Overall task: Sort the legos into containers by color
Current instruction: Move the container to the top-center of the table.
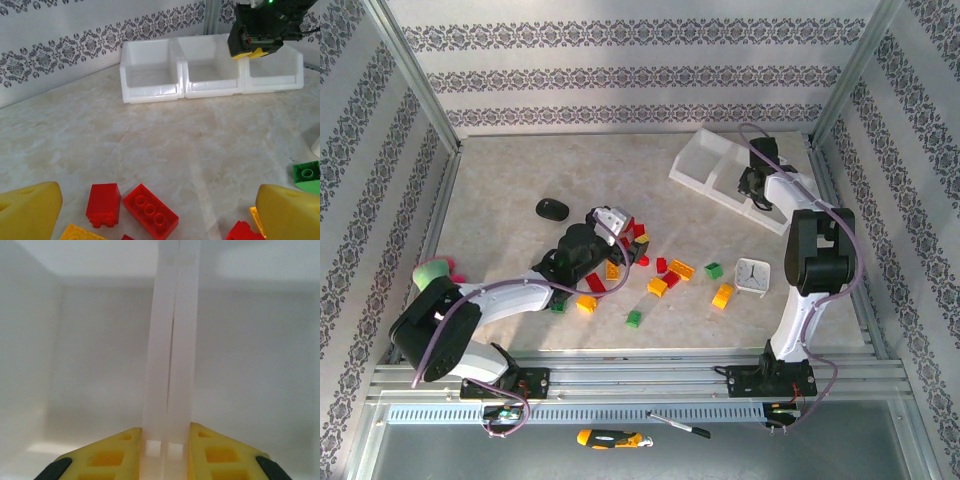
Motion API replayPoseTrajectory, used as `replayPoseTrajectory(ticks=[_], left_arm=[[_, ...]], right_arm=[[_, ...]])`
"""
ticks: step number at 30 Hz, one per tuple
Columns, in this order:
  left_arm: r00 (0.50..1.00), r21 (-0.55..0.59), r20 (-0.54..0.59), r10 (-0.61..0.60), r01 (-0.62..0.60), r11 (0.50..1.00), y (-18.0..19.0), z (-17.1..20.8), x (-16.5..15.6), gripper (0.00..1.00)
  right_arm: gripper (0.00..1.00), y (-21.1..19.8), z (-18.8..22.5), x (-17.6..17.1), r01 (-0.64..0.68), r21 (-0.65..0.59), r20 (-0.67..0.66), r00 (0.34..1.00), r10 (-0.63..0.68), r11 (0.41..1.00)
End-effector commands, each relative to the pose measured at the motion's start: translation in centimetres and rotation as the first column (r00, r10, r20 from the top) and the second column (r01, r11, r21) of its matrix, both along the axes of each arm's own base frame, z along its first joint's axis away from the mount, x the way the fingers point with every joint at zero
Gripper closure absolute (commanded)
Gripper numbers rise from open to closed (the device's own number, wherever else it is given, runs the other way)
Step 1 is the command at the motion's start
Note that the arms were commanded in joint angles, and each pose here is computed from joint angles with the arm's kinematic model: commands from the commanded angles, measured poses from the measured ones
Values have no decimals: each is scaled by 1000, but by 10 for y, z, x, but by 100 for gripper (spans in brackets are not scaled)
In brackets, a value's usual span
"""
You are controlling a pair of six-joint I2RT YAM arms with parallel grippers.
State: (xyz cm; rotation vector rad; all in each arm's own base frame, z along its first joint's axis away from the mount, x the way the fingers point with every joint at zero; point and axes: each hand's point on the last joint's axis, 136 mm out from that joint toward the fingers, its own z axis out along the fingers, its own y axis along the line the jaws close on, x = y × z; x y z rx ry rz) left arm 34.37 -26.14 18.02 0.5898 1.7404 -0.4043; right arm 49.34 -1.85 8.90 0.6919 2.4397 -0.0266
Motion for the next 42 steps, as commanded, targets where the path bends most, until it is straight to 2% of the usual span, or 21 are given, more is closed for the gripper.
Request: replayPoseTrajectory(ticks=[1, 7, 12, 19, 22, 27, 35, 36, 40, 42], left_arm=[[999, 18, -25, 33, -32, 999, 11, -6, -10, 1], [992, 25, -77, 104, -102, 994, 35, -9, -19, 1], [984, -30, -95, 149, -153, 988, 56, -8, -24, 1], [974, -44, -116, 195, -201, 979, 75, -7, -28, 1], [977, -48, -115, 180, -186, 981, 75, -5, -30, 1], [973, -47, -125, 193, -200, 979, 79, -6, -30, 1], [966, -30, -157, 208, -215, 976, 79, -8, -27, 1], [965, -20, -164, 203, -209, 978, 78, -9, -27, 1], [966, -8, -183, 186, -190, 982, 73, -11, -25, 1], [965, -9, -187, 183, -188, 982, 72, -12, -25, 1]], right_arm=[[77, 45, 13, 19, -140, -1, 44, 989, 140, 990], [77, 111, 13, 35, -312, -6, 63, 948, 312, 950], [77, 172, 14, 44, -448, -9, 81, 891, 447, 894], [77, 232, 13, 51, -535, -2, 91, 841, 533, 845], [77, 247, 11, 51, -547, 13, 89, 835, 544, 837], [78, 253, 10, 51, -510, 21, 94, 857, 507, 860], [77, 237, 29, 52, -423, 3, 124, 899, 420, 906], [74, 236, 33, 53, -419, 10, 137, 900, 414, 908], [41, 230, 53, 52, -411, 2, 211, 891, 402, 912], [31, 227, 67, 49, -425, 1, 248, 877, 411, 905]])
